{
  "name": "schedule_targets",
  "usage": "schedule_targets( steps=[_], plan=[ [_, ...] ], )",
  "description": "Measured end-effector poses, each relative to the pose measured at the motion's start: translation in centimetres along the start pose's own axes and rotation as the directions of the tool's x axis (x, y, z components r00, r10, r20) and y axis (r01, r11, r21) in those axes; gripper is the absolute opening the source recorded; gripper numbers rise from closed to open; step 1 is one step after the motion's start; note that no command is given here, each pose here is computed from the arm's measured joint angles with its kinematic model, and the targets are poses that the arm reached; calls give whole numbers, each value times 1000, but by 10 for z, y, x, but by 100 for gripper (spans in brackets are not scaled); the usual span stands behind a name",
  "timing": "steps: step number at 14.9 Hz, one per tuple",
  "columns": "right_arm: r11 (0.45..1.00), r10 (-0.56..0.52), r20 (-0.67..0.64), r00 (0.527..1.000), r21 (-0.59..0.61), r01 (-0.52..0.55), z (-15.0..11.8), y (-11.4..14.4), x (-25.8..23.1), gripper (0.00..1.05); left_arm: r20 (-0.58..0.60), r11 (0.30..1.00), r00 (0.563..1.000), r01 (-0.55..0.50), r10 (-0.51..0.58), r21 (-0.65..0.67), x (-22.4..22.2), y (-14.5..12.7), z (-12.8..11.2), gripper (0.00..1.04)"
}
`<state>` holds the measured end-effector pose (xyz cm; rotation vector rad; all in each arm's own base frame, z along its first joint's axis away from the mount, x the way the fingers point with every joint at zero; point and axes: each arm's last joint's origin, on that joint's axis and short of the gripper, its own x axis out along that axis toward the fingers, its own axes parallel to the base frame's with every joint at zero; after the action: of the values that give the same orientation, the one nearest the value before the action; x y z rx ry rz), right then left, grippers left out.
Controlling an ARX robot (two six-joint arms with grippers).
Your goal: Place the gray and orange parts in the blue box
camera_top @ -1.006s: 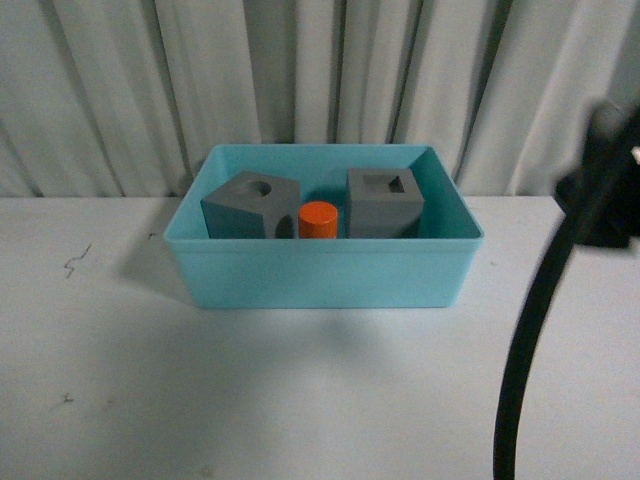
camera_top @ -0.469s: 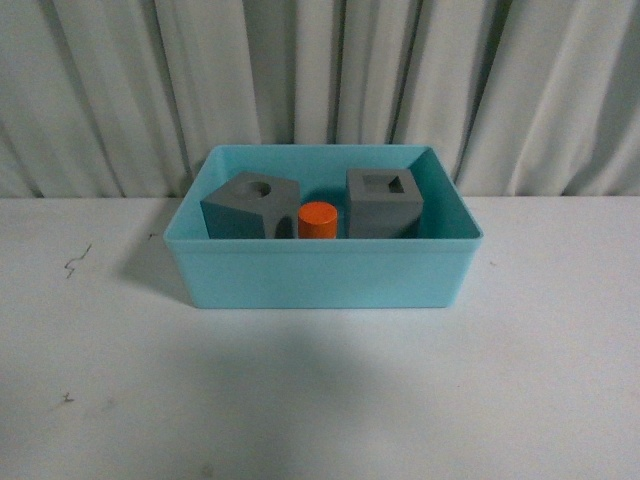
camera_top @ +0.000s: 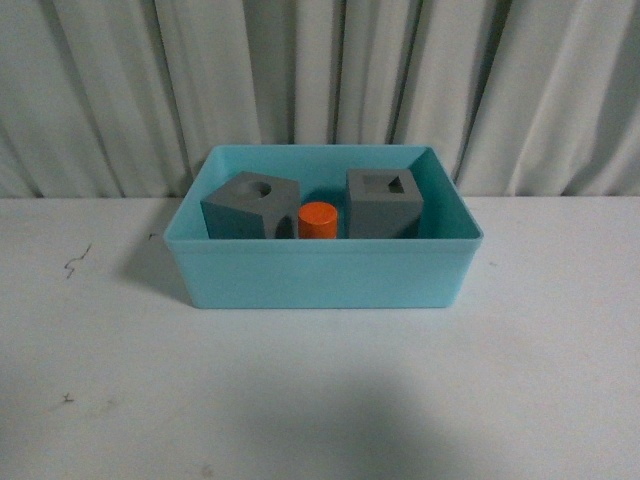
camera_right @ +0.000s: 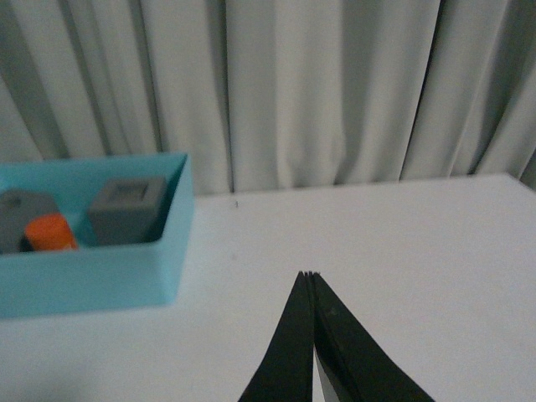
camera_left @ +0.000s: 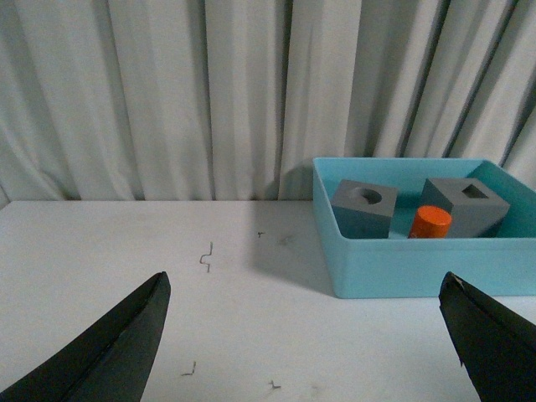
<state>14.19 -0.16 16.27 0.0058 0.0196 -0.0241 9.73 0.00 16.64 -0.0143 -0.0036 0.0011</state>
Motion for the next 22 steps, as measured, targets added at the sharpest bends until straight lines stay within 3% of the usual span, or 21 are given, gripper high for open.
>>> schedule_targets(
  steps=[22],
  plan=[
    [1000, 24, 23, 999, -4, -24, 3, 1, -45, 2, 0, 1000, 1000, 2, -2, 0, 0, 0, 0, 98]
  ],
)
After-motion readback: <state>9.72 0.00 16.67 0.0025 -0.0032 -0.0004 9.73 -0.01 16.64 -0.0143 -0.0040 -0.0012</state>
